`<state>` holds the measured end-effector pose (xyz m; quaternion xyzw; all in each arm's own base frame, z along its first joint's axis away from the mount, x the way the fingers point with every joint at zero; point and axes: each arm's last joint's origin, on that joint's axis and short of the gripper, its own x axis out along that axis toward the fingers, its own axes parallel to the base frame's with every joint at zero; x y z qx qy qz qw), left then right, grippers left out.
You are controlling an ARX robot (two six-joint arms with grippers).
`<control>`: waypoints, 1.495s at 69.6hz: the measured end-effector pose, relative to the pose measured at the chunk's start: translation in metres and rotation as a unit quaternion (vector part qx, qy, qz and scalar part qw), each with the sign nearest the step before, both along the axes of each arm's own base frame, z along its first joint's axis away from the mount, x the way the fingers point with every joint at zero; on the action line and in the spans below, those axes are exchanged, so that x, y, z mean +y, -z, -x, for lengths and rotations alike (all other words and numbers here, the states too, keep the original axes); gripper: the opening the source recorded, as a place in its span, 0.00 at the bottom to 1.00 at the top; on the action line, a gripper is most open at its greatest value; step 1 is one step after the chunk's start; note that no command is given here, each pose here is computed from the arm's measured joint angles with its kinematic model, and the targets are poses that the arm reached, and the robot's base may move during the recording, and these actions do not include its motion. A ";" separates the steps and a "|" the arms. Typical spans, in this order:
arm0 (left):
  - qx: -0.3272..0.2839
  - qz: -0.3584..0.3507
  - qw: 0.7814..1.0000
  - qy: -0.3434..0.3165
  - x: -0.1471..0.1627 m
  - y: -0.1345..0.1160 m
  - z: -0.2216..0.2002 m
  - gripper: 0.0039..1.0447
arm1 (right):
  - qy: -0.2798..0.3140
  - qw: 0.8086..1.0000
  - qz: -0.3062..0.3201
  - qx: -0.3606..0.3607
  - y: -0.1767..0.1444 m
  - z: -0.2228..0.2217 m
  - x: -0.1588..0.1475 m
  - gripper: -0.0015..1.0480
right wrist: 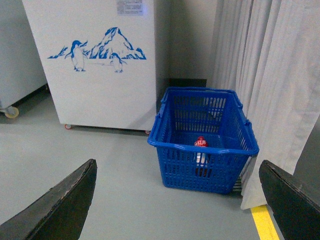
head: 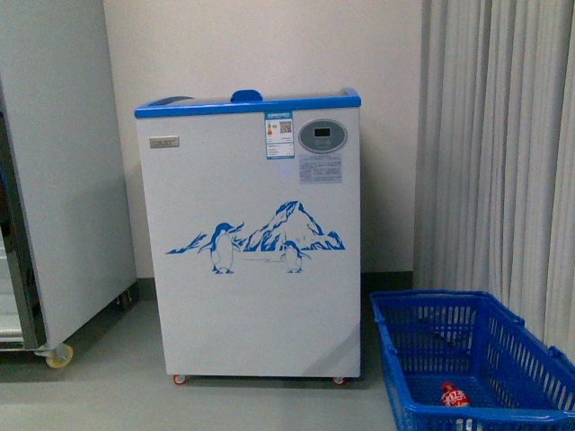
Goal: Put drink in fridge
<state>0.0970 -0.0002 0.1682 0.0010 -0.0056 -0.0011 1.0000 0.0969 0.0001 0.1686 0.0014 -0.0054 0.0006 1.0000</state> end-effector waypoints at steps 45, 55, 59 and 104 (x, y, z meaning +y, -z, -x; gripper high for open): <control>0.000 0.000 1.000 0.000 0.000 0.000 0.000 0.92 | 0.000 1.000 0.000 0.000 0.000 0.000 0.000 0.93; 0.000 0.000 1.000 0.000 0.000 0.000 0.000 0.92 | 0.000 1.000 0.000 0.000 0.000 0.000 0.000 0.93; 0.000 0.000 1.000 0.000 0.000 0.000 0.000 0.92 | 0.000 1.000 0.000 0.000 0.000 0.000 0.000 0.93; 0.000 0.000 1.000 0.000 0.000 0.000 0.000 0.92 | 0.000 1.000 0.000 0.000 0.000 0.000 0.000 0.93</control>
